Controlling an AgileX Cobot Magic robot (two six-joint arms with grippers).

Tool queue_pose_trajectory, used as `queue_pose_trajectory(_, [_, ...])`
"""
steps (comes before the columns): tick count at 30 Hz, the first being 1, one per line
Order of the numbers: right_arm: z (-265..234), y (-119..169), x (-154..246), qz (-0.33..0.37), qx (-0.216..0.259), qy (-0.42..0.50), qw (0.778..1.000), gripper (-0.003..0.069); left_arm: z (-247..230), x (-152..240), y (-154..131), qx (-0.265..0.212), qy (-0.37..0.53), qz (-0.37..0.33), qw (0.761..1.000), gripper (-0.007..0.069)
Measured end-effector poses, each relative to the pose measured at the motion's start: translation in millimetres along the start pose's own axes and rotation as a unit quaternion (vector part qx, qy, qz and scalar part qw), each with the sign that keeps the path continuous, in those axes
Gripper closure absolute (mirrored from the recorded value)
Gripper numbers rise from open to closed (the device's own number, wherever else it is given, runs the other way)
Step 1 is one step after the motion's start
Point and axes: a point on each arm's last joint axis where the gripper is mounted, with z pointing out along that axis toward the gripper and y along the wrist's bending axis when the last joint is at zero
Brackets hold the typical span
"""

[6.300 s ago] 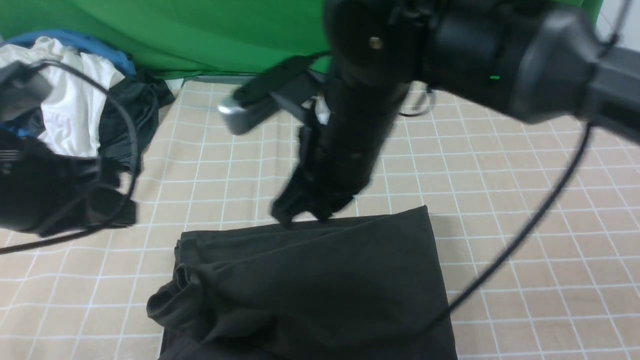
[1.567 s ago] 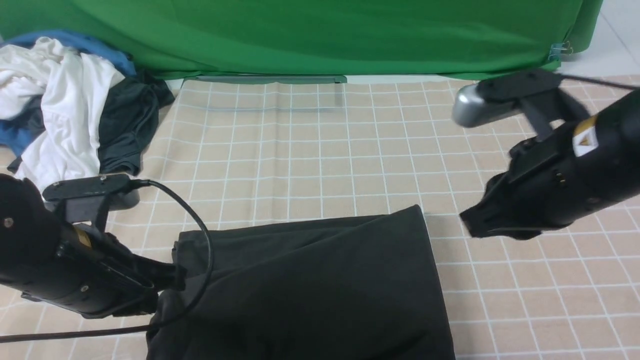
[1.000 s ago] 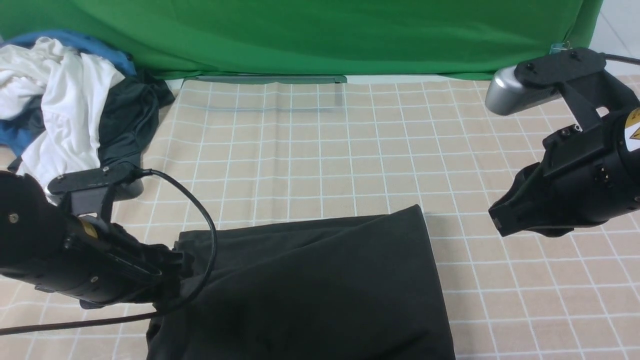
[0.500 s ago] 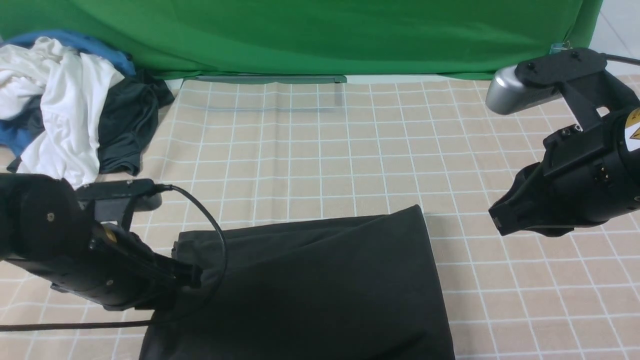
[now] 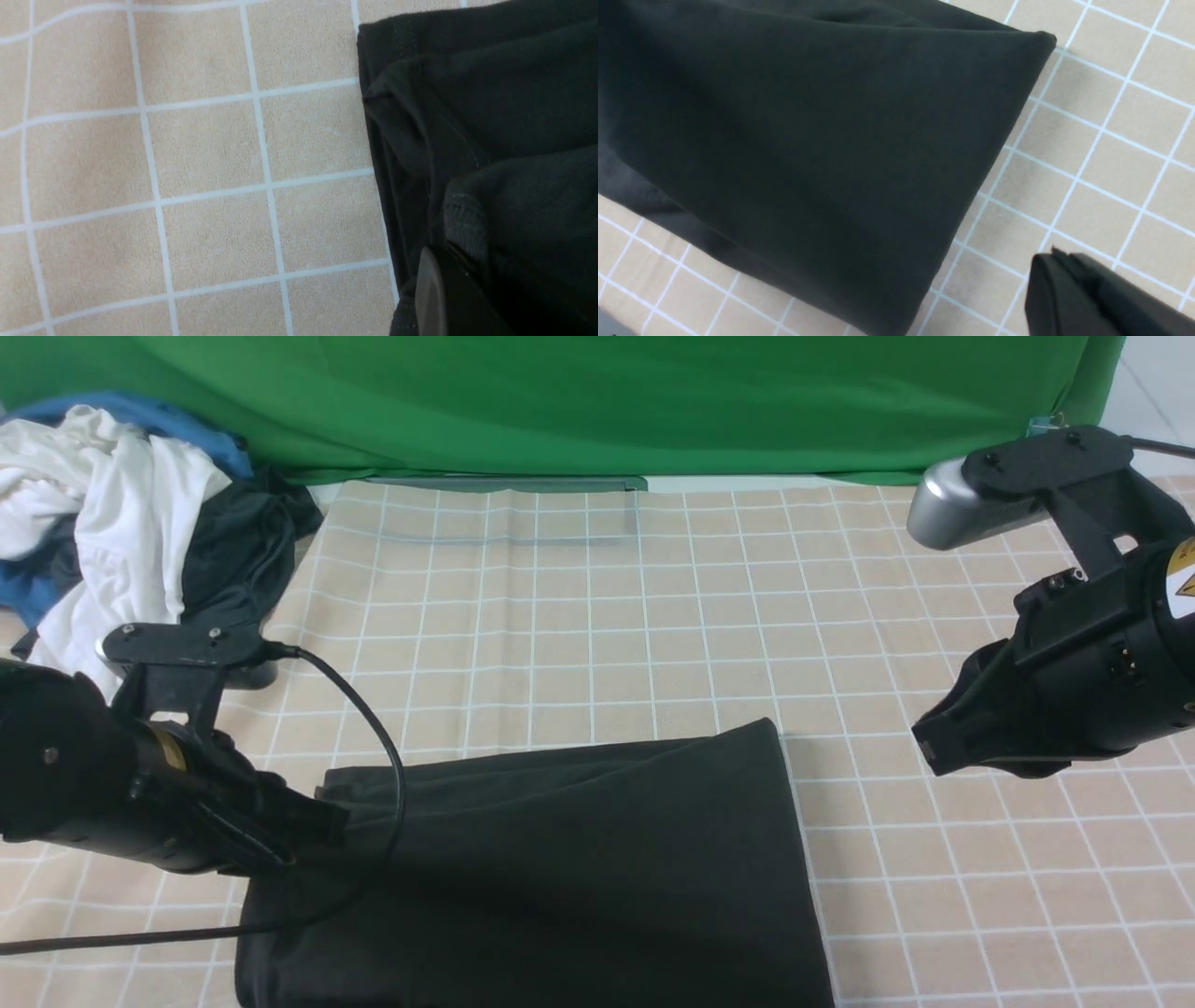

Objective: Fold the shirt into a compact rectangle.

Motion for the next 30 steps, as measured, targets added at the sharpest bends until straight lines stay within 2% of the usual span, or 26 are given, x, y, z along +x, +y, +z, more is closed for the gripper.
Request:
queue_pose_trajectory(4, [0,0,0,0.0,0.0,0.0,1.0,0.0624,0,-2,1,-0.004,-0.01,0.007,1.0,0.0478])
queue_pose_trajectory(5, [0,0,0,0.0,0.0,0.0,1.0,0.0624,0,-2,1,-0.007,-0.009,0.011,1.0,0.0429])
queue_pose_trajectory(8, [0,0,0,0.0,0.0,0.0,1.0,0.0624,-4,-4,1,-0.008,-0.004,0.012,1.0,0.0349])
queue_pose_trajectory(11, [0,-1,0,-0.005,0.007,0.0,1.0,0.0624,-14,-10,-2,0.005,-0.002,-0.005,1.0,0.0318])
queue_pose_trajectory(13, [-1,-3,-1,-0.012,0.015,-0.006,1.0,0.0624,-22,-12,-8,0.039,-0.001,-0.017,0.999,0.0344])
queue_pose_trajectory(15, [-7,-4,-1,-0.02,0.023,-0.02,0.999,0.0624,-27,-11,-14,0.071,0.001,-0.014,0.997,0.0403])
queue_pose_trajectory(18, [-28,-4,1,-0.03,0.03,-0.064,0.997,0.0624,-42,-8,-23,0.125,-0.012,0.0,0.992,0.0554])
queue_pose_trajectory(20, [-48,-3,5,-0.036,0.033,-0.106,0.993,0.0624,-56,-5,-25,0.14,-0.034,0.008,0.99,0.0594])
queue_pose_trajectory(25, [-93,0,16,-0.004,0.019,-0.205,0.979,0.0624,-88,5,-26,0.151,-0.08,0.019,0.985,0.061])
queue_pose_trajectory(28, [-95,-1,19,0.012,0.017,-0.201,0.979,0.0624,-99,10,-25,0.147,-0.089,0.006,0.985,0.061])
queue_pose_trajectory(30, [-77,-2,16,0.028,0.024,-0.148,0.988,0.0624,-102,12,-23,0.137,-0.088,-0.008,0.987,0.061])
